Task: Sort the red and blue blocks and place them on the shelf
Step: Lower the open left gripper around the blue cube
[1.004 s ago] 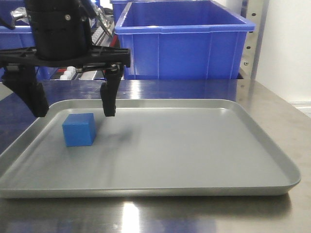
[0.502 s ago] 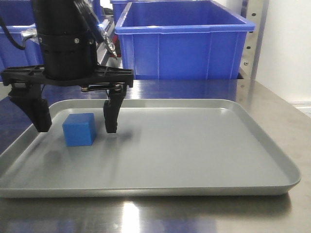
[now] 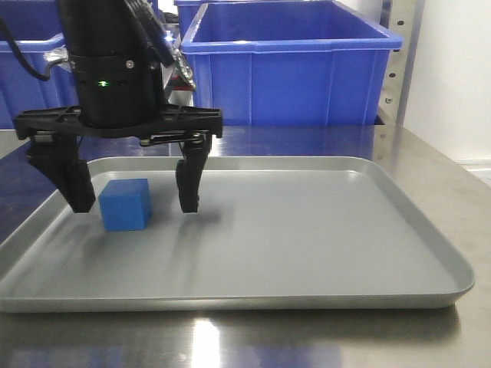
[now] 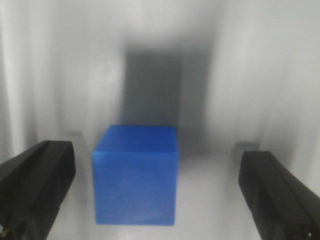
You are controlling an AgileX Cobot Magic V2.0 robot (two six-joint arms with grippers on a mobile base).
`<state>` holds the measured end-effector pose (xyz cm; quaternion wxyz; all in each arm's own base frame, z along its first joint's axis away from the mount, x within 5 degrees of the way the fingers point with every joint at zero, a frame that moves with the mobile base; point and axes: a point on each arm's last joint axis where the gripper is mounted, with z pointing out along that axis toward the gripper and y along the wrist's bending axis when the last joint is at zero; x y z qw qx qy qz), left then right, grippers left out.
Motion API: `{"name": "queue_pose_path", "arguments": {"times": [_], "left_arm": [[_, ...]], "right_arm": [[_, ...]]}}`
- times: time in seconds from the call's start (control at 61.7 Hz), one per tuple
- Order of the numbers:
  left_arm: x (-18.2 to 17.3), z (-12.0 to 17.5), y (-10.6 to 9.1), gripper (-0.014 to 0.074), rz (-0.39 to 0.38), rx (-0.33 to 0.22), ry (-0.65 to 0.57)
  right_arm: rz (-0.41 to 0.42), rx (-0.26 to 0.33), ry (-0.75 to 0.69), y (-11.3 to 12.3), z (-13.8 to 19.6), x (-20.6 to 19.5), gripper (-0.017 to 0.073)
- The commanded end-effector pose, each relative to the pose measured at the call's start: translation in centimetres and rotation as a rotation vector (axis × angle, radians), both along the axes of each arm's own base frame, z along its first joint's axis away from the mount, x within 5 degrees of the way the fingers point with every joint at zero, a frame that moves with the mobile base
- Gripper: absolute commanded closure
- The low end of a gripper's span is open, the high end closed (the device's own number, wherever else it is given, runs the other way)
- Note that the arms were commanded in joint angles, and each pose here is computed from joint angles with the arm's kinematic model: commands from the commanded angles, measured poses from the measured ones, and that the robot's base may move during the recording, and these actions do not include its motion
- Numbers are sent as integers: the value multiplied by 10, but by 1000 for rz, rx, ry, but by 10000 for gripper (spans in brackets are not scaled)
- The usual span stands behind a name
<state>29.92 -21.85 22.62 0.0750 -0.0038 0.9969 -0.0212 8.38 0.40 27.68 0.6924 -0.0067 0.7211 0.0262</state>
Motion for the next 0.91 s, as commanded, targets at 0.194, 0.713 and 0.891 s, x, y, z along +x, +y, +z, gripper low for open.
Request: {"name": "queue_pose_path", "arguments": {"times": [0.194,0.713,0.891], "left_arm": [[-5,18,1,-96,-10,-28,-41],[-5,21,3,-96,-6,-31,-46],[-5,21,3,-96,-7,-35,-50]], "right_arm": [[-7,-4,-110,-1,17,-1,514],[-7,-4,-110,-1,17,-1,514],[-7,-4,-110,-1,17,-1,514]]}}
